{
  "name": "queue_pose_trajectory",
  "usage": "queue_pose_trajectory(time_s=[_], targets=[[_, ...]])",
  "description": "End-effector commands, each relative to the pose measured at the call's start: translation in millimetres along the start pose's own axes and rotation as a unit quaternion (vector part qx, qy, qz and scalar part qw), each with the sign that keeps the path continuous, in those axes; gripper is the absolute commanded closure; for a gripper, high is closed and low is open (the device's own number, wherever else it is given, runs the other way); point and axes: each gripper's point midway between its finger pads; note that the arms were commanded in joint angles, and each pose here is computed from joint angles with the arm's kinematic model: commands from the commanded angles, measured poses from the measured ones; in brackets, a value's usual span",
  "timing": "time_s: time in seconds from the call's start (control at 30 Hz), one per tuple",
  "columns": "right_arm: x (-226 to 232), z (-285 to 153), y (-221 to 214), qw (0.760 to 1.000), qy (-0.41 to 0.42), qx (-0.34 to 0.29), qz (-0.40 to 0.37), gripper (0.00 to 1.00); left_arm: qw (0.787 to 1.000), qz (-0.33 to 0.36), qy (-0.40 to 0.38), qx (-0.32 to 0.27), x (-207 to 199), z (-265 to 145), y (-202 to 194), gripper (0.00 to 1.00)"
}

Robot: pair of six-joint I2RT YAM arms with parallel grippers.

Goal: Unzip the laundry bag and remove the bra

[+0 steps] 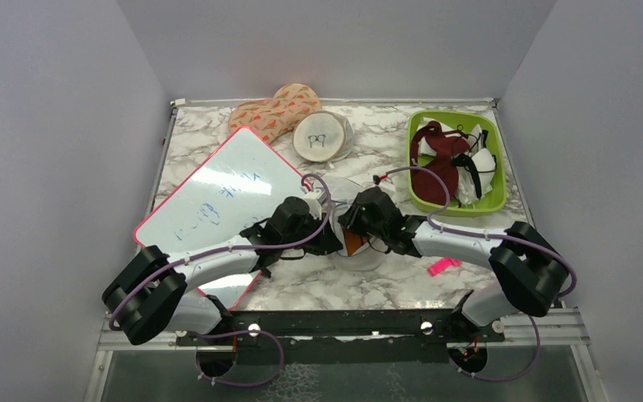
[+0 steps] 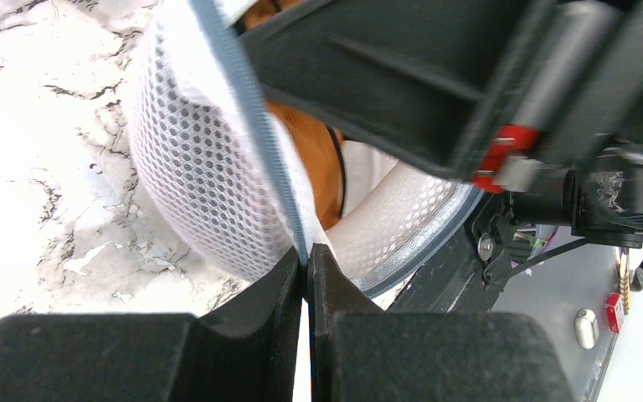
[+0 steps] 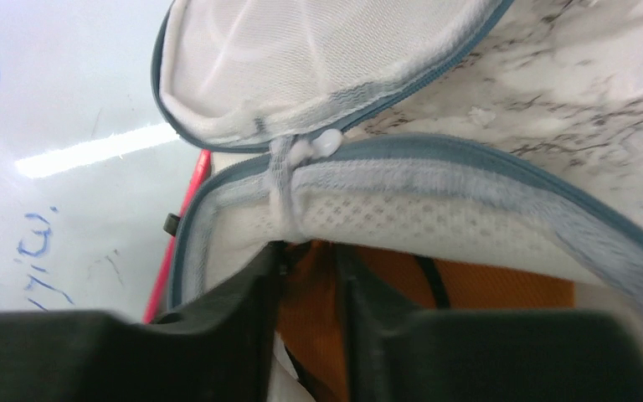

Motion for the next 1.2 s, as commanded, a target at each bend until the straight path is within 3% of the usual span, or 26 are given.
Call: queue_pose_trajectory(time_s=[0.0,0.07,0.3,0.53,0.7,0.83,1.0,1.17], targets=[[4,-23,15,0.999,0.008,-0.025,-0.028,0.94,1.0,0.011,-0.001,-0.004,-3,-3,2,1.0],[3,-30,20,0.999,0.011,-0.034,-0.035,0.99,1.0,0.012,0.0,-0.005,-3,-3,3,1.0],[2,-42,22,0.997,0.033,-0.043,-0.063,0.99,1.0,0.012,-0.002,-0.014,-7,-7,9,1.0],[-30,-26,5,0.993,-0.01,-0.026,-0.114,0.97,0.999,0.015,-0.017,-0.048,-24,-22,28,1.0],[0,-37,2,0.988,0.059,-0.002,-0.139,0.95,0.999,0.015,-0.004,-0.038,-17,-20,23,1.0],[38,-67,9,0.976,0.152,-0.002,-0.154,0.99,1.0,0.004,-0.013,-0.027,-15,-12,15,1.0],[58,-99,26,0.975,0.193,-0.027,-0.109,0.99,1.0,0.003,-0.016,-0.023,-15,-7,14,1.0],[63,-116,36,0.977,0.208,-0.039,-0.008,0.99,1.0,0.009,-0.016,-0.015,-15,-5,13,1.0]])
Point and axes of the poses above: each gripper's point midway between its finger pads, its own z axis out along the fingers, its own x axis along the line the jaws close on, y = z × x, and after that the axes turned 1 degree about z, right-handed
